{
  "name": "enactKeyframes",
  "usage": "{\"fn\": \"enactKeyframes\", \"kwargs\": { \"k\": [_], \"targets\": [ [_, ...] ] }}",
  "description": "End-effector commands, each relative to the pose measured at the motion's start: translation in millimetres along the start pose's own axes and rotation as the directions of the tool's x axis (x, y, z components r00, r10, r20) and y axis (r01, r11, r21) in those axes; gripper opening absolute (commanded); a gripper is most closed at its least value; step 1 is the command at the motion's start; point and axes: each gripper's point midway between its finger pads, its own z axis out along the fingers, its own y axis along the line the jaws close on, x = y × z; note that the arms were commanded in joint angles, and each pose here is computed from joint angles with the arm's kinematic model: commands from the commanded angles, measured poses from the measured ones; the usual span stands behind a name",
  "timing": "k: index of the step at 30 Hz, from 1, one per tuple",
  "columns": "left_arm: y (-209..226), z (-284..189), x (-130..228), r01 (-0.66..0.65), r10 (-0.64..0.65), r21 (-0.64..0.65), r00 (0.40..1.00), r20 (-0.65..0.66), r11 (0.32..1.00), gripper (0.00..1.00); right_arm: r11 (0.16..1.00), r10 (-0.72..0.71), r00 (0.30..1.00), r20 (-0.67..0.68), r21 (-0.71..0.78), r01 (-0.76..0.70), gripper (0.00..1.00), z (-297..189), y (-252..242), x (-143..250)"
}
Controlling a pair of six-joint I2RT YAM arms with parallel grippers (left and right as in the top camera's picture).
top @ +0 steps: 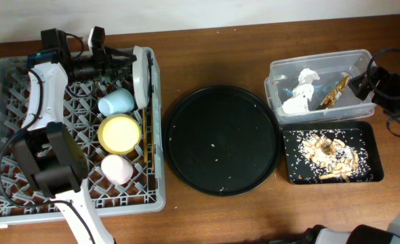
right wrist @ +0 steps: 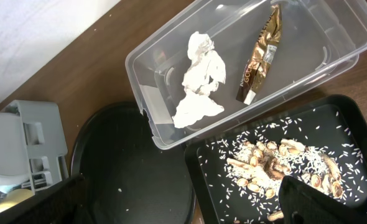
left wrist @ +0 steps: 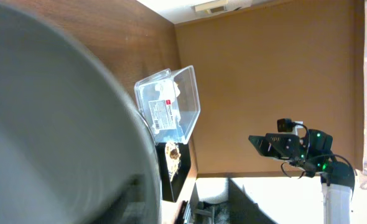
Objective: Sort waste into correct bins and load items into the dishwasher rack
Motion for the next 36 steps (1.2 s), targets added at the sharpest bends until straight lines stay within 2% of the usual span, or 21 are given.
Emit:
{"fn": "enactKeyframes", "kwargs": {
  "k": [1,4,7,8,9,10,11,14,22,23,25,27,28,29,31,32,33,35,36],
  "targets": [
    [5,0,0,-0.016,0.016,-0.005,1.0,0.001,1.0,0.94,1.0,-0.006,1.0,0.015,0.003,0.006,0.99,-3,0,-4],
    [-14,-5,-1,-0.058,0.058,-0.028,0.998,0.01,0.998,0.99,1.0,-0.006,1.0,0.015,0.003,0.006,0.99,-3,0,-4],
    [-65,-32,9,-0.161,0.184,-0.303,0.982,0.049,0.939,0.99,1.0,-0.006,1.0,0.015,0.004,0.006,0.99,-3,0,-4],
    [-91,-48,17,-0.201,0.251,-0.413,0.966,0.068,0.888,0.99,1.0,-0.007,1.0,0.015,0.004,0.007,0.99,-3,0,-4],
    [-101,-84,22,-0.133,0.285,-0.645,0.949,0.136,0.752,0.99,1.0,-0.007,1.0,0.015,0.004,0.007,0.99,-3,0,-4],
    [-105,-120,29,-0.011,0.301,-0.797,0.929,0.215,0.604,0.99,1.0,-0.006,1.0,0.015,0.004,0.006,0.99,-3,0,-4],
    [-112,-139,40,0.044,0.318,-0.853,0.917,0.242,0.521,0.99,1.0,-0.006,1.0,0.015,0.004,0.006,0.99,-3,0,-4],
    [-140,-149,56,0.035,0.369,-0.861,0.894,0.254,0.507,0.99,1.0,-0.007,1.0,0.015,0.004,0.007,0.99,-3,0,-4],
    [-140,-149,55,0.036,0.368,-0.861,0.894,0.254,0.507,0.99,1.0,-0.012,1.0,0.005,-0.001,0.012,0.99,0,2,-3],
    [-140,-149,55,0.036,0.368,-0.861,0.894,0.254,0.507,0.99,0.999,-0.042,0.999,0.013,-0.014,0.042,0.99,-3,13,-1],
    [-140,-149,55,0.036,0.368,-0.861,0.894,0.254,0.507,0.99,0.975,-0.199,0.977,0.071,-0.089,0.205,0.99,-29,72,20],
    [-140,-149,55,0.036,0.368,-0.861,0.894,0.254,0.507,1.0,0.871,-0.412,0.898,0.155,-0.22,0.438,0.99,-68,145,68],
    [-140,-149,55,0.036,0.368,-0.861,0.894,0.254,0.507,0.99,0.8,-0.51,0.819,0.263,-0.205,0.564,0.99,-89,167,75],
    [-140,-149,55,0.036,0.368,-0.861,0.894,0.254,0.507,0.99,0.736,-0.567,0.711,0.416,-0.133,0.664,0.99,-127,184,82],
    [-140,-149,55,0.036,0.368,-0.861,0.894,0.254,0.507,0.99,0.712,-0.53,0.587,0.612,-0.055,0.7,0.99,-170,190,80],
    [-140,-149,55,0.036,0.368,-0.861,0.894,0.254,0.507,0.99,0.729,-0.475,0.521,0.709,-0.015,0.684,0.99,-184,185,76],
    [-140,-149,55,0.036,0.368,-0.861,0.894,0.254,0.507,0.99,0.754,-0.393,0.427,0.814,0.02,0.657,0.99,-193,172,75],
    [-140,-149,55,0.036,0.368,-0.861,0.894,0.254,0.507,0.99,0.761,-0.27,0.221,0.937,0.067,0.645,0.99,-176,139,101],
    [-140,-149,55,0.036,0.368,-0.861,0.894,0.254,0.507,0.99,0.766,-0.251,0.182,0.951,0.08,0.638,0.99,-161,128,109]
  ]
}}
